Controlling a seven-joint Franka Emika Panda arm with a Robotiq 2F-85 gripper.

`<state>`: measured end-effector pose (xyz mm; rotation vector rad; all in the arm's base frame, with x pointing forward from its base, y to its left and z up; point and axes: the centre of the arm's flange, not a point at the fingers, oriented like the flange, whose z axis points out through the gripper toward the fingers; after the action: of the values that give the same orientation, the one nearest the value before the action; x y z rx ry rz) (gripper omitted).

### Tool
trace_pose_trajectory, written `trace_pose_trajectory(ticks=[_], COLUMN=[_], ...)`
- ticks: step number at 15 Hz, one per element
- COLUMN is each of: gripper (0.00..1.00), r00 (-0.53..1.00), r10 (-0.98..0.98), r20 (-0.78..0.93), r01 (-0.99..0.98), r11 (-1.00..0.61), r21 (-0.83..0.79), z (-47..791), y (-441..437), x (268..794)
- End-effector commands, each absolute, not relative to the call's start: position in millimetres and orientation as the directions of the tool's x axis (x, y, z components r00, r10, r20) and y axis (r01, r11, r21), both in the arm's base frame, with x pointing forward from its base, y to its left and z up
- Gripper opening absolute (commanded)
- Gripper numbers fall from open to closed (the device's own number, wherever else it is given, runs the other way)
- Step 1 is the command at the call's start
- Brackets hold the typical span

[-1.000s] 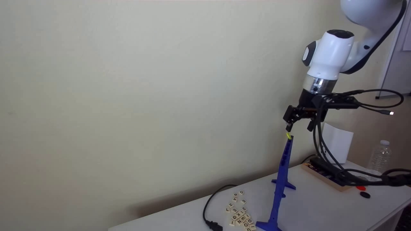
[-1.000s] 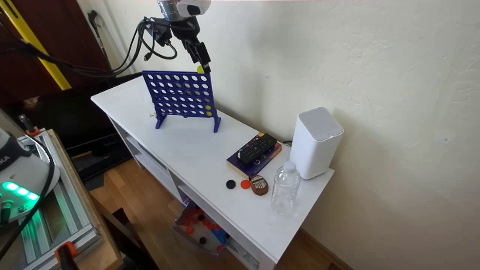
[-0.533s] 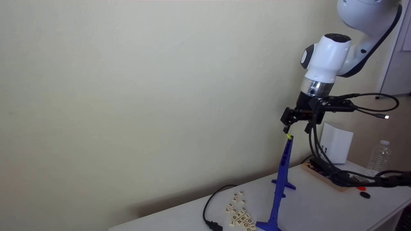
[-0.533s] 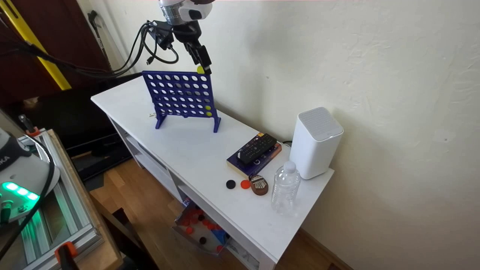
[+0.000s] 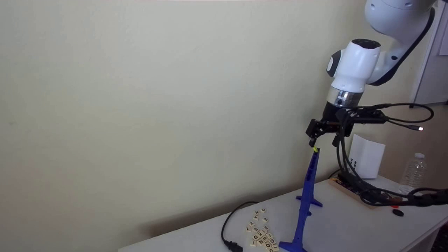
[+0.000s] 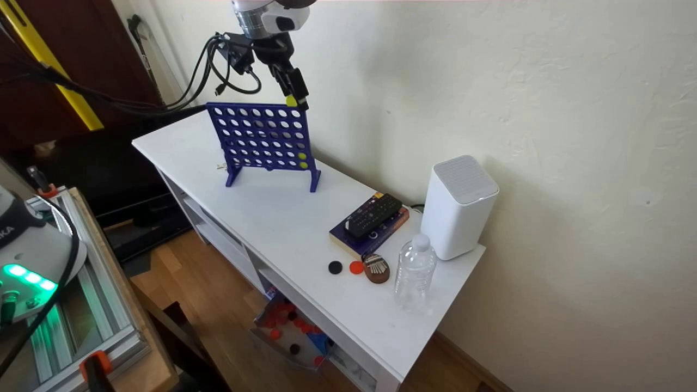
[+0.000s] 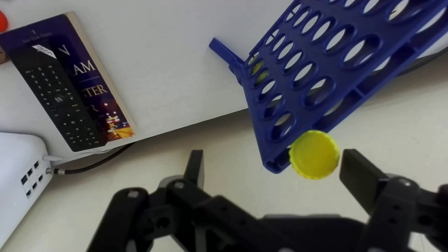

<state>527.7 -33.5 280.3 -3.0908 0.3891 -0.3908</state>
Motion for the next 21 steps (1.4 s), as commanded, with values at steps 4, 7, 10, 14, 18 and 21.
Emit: trace_pose_trajectory(ticks=[4, 7, 10, 14, 18, 21], gripper=[1.0, 1.0, 1.0, 1.0, 1.0, 1.0], r00=[0.929, 0.929, 0.929, 0.928, 0.929, 0.93], r10=[-0.276, -0.278, -0.279, -0.283, -0.283, -0.283], r20=[0.245, 0.243, 0.242, 0.241, 0.239, 0.234], r01=[-0.277, -0.279, -0.281, -0.285, -0.286, -0.286], r11=[-0.96, -0.96, -0.959, -0.958, -0.958, -0.958], r21=[-0.032, -0.031, -0.027, -0.025, -0.023, -0.022], z=[280.8, 281.1, 280.8, 280.3, 279.9, 280.0], y=[-35.4, -37.1, -39.0, -41.4, -42.1, -43.3], x=[534.1, 532.3, 531.8, 530.3, 529.2, 527.6])
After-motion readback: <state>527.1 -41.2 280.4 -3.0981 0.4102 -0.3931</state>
